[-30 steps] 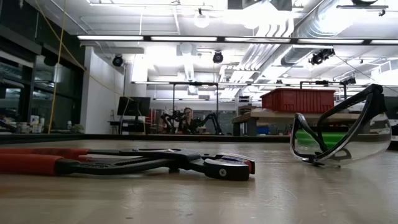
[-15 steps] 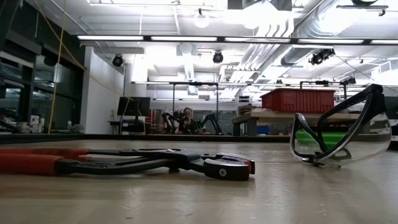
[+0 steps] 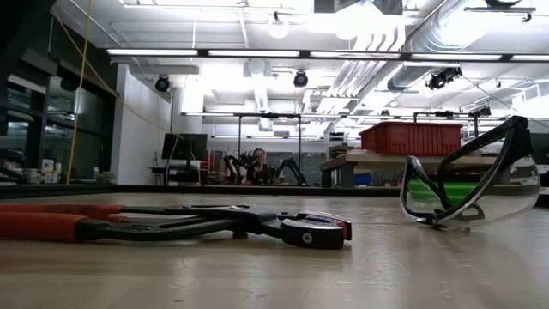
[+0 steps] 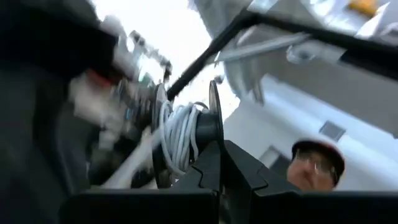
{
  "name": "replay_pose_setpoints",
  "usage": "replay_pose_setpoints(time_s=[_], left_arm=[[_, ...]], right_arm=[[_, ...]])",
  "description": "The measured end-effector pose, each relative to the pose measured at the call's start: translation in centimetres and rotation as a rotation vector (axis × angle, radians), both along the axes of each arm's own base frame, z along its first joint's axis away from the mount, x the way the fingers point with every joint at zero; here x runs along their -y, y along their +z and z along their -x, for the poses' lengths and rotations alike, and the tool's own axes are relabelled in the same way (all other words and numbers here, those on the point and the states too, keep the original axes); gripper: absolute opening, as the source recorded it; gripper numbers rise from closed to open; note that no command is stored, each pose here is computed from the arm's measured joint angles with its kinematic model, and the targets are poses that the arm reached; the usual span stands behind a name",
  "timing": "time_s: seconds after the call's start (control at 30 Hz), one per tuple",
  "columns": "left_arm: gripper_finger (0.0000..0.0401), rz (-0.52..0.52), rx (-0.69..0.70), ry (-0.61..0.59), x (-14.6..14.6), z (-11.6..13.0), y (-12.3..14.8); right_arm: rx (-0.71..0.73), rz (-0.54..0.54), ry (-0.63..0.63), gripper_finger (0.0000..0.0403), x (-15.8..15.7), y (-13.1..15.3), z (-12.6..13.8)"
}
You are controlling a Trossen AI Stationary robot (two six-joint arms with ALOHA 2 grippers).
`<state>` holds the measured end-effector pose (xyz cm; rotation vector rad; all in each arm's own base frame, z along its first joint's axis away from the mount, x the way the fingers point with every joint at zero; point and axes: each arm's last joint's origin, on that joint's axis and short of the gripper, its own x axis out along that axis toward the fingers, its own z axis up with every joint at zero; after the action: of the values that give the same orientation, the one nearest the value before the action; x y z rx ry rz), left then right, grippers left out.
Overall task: Coil cords
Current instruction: Coil the wire into the spool
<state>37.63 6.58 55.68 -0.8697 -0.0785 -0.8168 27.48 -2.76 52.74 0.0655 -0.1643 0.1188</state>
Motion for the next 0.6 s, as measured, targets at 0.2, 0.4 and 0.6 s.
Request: replay_pose_setpoints(time_s=[0.2,0.4,0.6], left_arm=[[0.0000,0.017,0.223,0.196,-1.6,0.0,0.6],[0.0000,0.014,0.384,0.402,-2.8,0.6,1.3],[0.0000,0.020,0.480,0.449,-2.8,1.8,2.3]], right_arm=[[0.010,0.005,0.022,0.0000,-0.1,0.0,-0.2],[-0.003,-0.023,-0.063,0.0018,0.2,-0.1,-0.4],[-0.052,-0.022,-0.157,0.0115,0.5,-1.1,-1.4]])
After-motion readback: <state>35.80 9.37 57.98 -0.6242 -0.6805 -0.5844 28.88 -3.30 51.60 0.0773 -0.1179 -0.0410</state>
